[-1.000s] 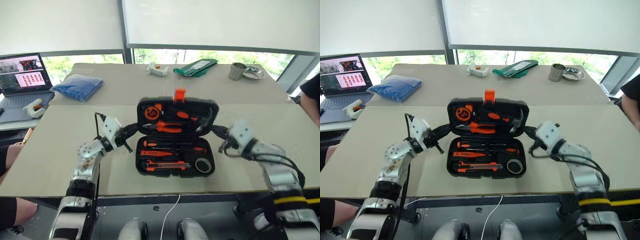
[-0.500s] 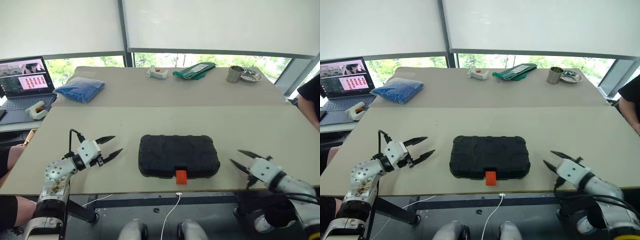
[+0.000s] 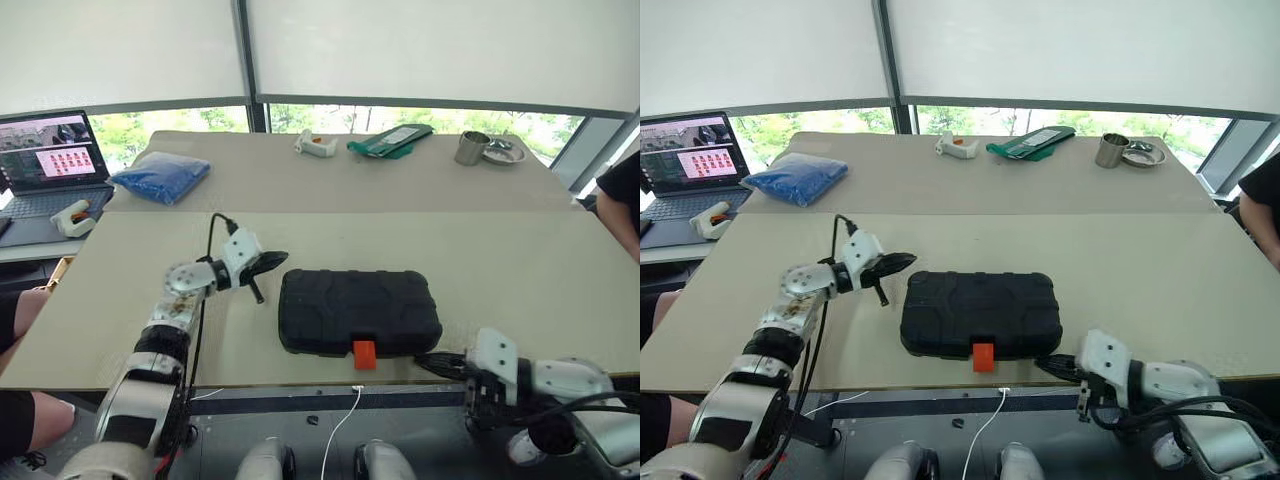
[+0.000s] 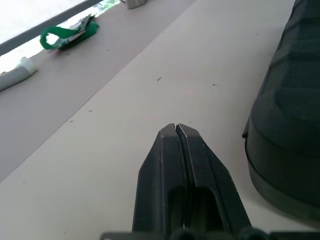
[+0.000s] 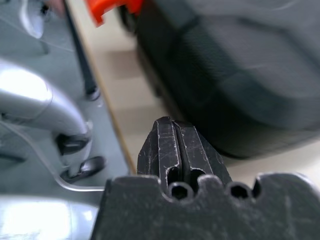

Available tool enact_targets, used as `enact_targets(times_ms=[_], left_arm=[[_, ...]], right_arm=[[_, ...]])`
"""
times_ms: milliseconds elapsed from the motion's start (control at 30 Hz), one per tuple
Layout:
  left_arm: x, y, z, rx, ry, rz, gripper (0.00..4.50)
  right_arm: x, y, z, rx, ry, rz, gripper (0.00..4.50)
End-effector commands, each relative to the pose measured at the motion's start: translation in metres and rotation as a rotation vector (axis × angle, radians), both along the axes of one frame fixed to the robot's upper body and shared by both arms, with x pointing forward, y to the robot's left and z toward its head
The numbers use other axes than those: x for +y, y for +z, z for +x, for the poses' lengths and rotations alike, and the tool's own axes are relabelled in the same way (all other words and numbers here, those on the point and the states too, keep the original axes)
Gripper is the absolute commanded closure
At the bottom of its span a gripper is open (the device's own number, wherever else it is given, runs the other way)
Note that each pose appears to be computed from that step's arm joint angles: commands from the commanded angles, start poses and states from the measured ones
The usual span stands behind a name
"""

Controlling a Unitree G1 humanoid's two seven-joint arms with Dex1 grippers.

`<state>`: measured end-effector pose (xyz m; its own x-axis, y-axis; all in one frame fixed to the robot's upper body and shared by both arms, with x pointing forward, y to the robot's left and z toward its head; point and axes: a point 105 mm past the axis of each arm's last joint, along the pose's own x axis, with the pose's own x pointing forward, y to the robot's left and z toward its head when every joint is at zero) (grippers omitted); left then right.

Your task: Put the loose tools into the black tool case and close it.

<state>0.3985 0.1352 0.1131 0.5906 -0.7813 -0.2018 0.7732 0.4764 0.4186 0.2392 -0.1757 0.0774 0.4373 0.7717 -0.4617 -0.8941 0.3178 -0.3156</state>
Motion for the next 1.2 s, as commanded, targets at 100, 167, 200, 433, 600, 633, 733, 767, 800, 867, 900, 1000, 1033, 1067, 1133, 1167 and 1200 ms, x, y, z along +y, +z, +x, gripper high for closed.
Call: enact_targets(times_ms=[100,167,200,433,600,633,733,767,800,867,900,1000,1033,1067,1133,1167,1200], left_arm=[[-0.008,0.003,0.005,0.014,-0.033,0.015,4.44],[-0.008,0.002,0.002,0.044,-0.057,-0.002,4.44],[-0.008,0.002,0.001,0.052,-0.068,-0.008,4.44],[0.003,-0.009,-0.016,0.121,-0.065,-0.099,4.44],[0.017,-0.009,-0.019,0.149,0.024,-0.174,4.44],[0.020,-0.007,-0.019,0.150,0.047,-0.198,4.44],[0.028,0.003,-0.017,0.133,0.103,-0.251,4.44],[0.029,0.014,-0.019,0.120,0.074,-0.292,4.44],[0.028,0.024,-0.022,0.110,0.033,-0.319,4.44],[0.026,0.041,-0.028,0.084,-0.034,-0.348,4.44],[0.022,0.049,-0.031,0.086,-0.080,-0.359,4.44],[-0.006,0.068,-0.040,0.100,-0.236,-0.338,4.44],[-0.013,0.070,-0.041,0.106,-0.260,-0.326,4.44],[-0.023,0.069,-0.040,0.110,-0.275,-0.301,4.44],[-0.051,0.064,-0.037,0.127,-0.306,-0.231,4.44],[-0.063,0.060,-0.035,0.143,-0.304,-0.209,4.44],[-0.072,0.056,-0.031,0.165,-0.289,-0.195,4.44]], right_arm=[[0.012,0.006,0.016,-0.029,-0.017,0.001,4.50],[0.016,0.011,0.026,-0.063,-0.035,0.021,4.50],[0.018,0.013,0.029,-0.076,-0.042,0.029,4.50],[0.022,0.045,0.089,-0.254,-0.220,0.151,4.50],[0.014,0.050,0.117,-0.251,-0.311,0.164,4.50],[0.012,0.050,0.119,-0.251,-0.311,0.150,4.50],[0.005,0.049,0.120,-0.228,-0.309,0.134,4.50],[0.001,0.048,0.118,-0.216,-0.310,0.128,4.50],[-0.004,0.046,0.115,-0.208,-0.310,0.118,4.50],[-0.011,0.044,0.110,-0.197,-0.313,0.103,4.50],[-0.015,0.044,0.106,-0.195,-0.319,0.105,4.50],[-0.026,0.050,0.097,-0.236,-0.358,0.151,4.50],[-0.028,0.051,0.096,-0.251,-0.364,0.160,4.50],[-0.026,0.055,0.093,-0.262,-0.362,0.187,4.50],[-0.022,0.062,0.088,-0.289,-0.358,0.232,4.50],[-0.018,0.067,0.085,-0.295,-0.352,0.269,4.50],[-0.016,0.069,0.084,-0.283,-0.358,0.299,4.50]])
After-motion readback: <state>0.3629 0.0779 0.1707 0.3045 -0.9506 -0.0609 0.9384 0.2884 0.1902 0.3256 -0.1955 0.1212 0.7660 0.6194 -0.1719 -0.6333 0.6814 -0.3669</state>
